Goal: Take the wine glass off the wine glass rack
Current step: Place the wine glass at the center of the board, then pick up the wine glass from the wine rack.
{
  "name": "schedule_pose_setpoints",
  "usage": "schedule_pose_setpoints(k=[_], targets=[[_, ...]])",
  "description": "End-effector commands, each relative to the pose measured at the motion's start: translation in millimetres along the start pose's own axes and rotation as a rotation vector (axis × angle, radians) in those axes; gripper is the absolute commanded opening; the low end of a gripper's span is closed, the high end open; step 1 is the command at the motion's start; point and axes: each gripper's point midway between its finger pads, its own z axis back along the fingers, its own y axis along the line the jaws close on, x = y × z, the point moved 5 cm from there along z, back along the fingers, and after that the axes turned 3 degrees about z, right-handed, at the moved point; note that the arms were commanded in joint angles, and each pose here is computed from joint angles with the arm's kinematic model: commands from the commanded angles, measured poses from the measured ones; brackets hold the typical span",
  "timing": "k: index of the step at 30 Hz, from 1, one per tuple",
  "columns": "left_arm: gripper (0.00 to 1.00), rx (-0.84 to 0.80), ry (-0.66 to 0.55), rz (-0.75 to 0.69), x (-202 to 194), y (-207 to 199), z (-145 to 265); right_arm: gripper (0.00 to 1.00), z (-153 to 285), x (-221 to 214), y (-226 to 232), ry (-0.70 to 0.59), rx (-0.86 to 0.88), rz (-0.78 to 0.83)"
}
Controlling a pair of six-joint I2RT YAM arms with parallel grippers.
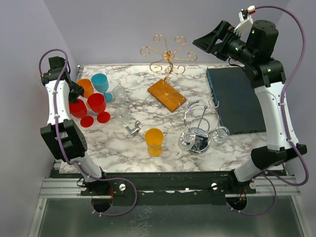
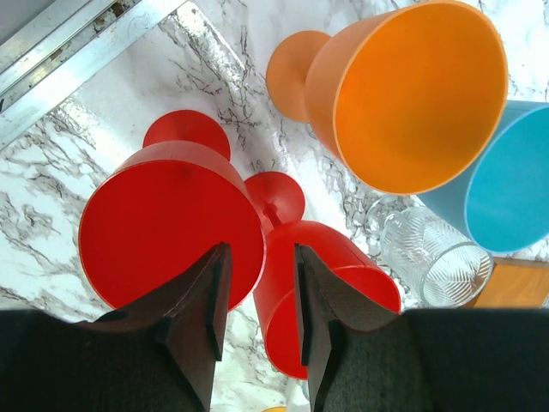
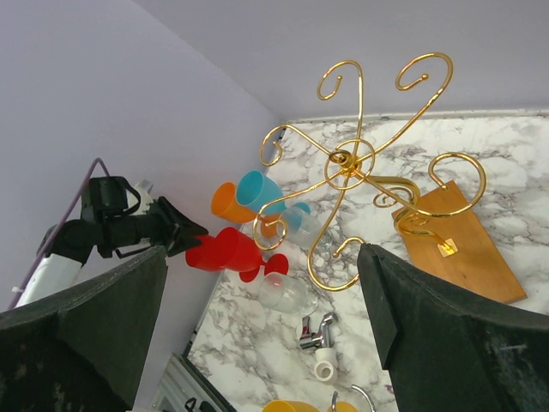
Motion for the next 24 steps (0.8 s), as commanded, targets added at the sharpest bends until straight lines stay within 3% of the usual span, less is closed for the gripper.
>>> schedule_pose_setpoints(k=[1, 14, 24], targets=[[0.42, -0.023, -0.054, 0.011, 9, 1, 25, 1.00, 0, 4, 7, -0.007, 0.039, 0.014], [0.50, -0.108, -0.158, -0.029, 11, -14, 75, 1.00, 0, 2, 6, 0.008, 0.030, 0.012], [0.56, -0.315, -0.201, -0.166, -22, -82, 133, 1.00, 11, 1, 0, -0.002, -0.048, 0.022]])
